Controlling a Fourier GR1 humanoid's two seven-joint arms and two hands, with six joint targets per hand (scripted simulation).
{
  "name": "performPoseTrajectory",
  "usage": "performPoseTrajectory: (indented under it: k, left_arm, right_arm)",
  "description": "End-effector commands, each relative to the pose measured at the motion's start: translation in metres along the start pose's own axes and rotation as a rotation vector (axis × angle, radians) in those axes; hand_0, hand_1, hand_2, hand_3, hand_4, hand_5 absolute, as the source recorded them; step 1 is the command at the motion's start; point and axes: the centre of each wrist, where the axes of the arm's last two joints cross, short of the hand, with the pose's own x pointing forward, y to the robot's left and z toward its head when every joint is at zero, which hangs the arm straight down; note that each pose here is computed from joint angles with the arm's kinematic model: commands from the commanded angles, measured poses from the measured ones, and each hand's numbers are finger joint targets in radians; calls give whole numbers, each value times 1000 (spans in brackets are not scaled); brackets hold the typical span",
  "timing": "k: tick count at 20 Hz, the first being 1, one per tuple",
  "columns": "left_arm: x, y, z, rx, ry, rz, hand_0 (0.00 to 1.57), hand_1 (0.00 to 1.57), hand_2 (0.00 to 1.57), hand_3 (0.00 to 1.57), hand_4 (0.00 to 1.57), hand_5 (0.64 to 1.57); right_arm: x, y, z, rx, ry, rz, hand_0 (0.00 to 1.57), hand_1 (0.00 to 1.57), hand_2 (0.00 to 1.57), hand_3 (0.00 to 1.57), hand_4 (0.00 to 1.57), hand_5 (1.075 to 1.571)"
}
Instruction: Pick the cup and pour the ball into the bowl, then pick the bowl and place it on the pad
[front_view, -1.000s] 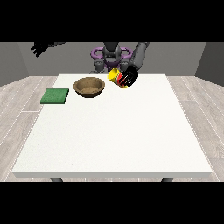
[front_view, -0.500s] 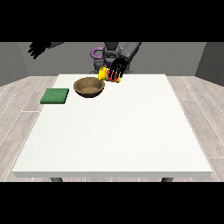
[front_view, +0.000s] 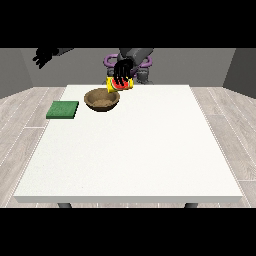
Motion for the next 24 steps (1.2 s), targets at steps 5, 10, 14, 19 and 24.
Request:
performPoseTrajectory:
  k: [5,10,14,19,24]
  left_arm:
    - [32,32,4,-57,-79,-274,272,272,1258,1549,1040,1571]
    - [50,33,31,-116,-141,-291,0,0,1140,1570,1119,1571]
    - [17,35,10,-27,-37,-131,0,0,1154,1494,1042,1567]
    - [-54,47,-5,17,96,369,1040,1040,1508,1149,1316,1562]
    - [-105,81,-18,94,237,913,0,0,0,0,1180,1551]
  right_arm:
    - [0,19,-23,28,37,-19,0,0,0,327,686,1552]
    - [-7,10,-14,19,60,4,0,0,0,165,706,1550]
    - [-10,14,-7,8,56,-19,0,0,0,143,726,1546]
    - [-19,-4,12,-91,76,-7,0,0,0,178,737,1553]
    - [-30,12,10,-119,100,-16,0,0,0,0,784,1557]
